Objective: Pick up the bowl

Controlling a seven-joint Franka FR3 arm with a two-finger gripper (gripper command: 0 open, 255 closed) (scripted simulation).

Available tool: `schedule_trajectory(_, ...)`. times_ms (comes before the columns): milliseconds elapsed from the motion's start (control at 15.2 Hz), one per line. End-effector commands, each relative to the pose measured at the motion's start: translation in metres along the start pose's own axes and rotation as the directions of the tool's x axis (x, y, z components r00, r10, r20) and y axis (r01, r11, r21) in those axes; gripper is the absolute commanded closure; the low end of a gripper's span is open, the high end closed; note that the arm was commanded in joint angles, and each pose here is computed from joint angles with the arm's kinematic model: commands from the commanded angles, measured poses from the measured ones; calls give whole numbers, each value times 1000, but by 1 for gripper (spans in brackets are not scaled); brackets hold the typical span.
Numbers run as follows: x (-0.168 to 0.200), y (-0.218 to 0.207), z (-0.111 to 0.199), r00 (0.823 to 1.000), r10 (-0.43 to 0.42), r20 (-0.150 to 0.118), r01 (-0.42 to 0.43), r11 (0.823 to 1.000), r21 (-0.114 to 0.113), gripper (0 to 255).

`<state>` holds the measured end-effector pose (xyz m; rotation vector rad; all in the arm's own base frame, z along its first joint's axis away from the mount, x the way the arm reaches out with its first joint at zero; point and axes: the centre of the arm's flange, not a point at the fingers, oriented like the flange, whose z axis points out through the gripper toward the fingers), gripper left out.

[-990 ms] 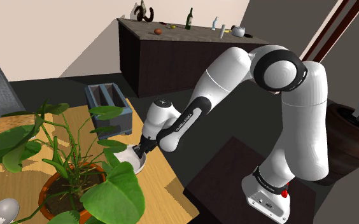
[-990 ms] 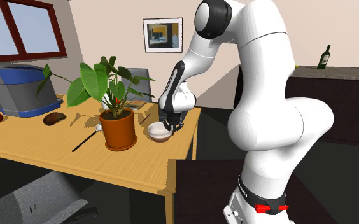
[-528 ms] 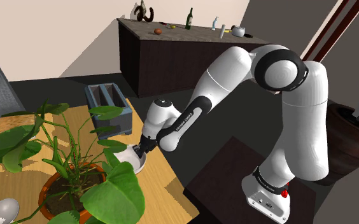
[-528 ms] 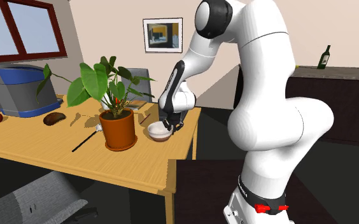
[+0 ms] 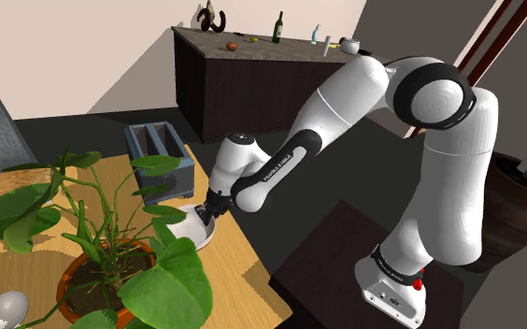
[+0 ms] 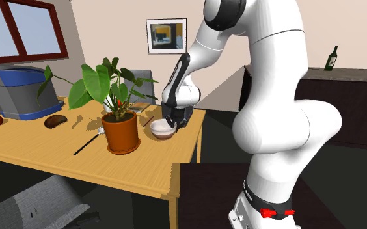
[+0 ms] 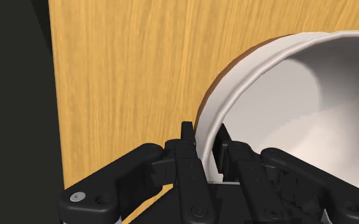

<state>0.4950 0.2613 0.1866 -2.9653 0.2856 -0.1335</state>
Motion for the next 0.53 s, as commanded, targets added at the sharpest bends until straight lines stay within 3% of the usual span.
schedule_trajectory(0, 1, -1, -11, 1000, 0, 0, 0, 1000, 0, 255)
schedule_trajectory(462, 3, -6, -37, 1000, 0, 0, 0, 1000, 0, 255)
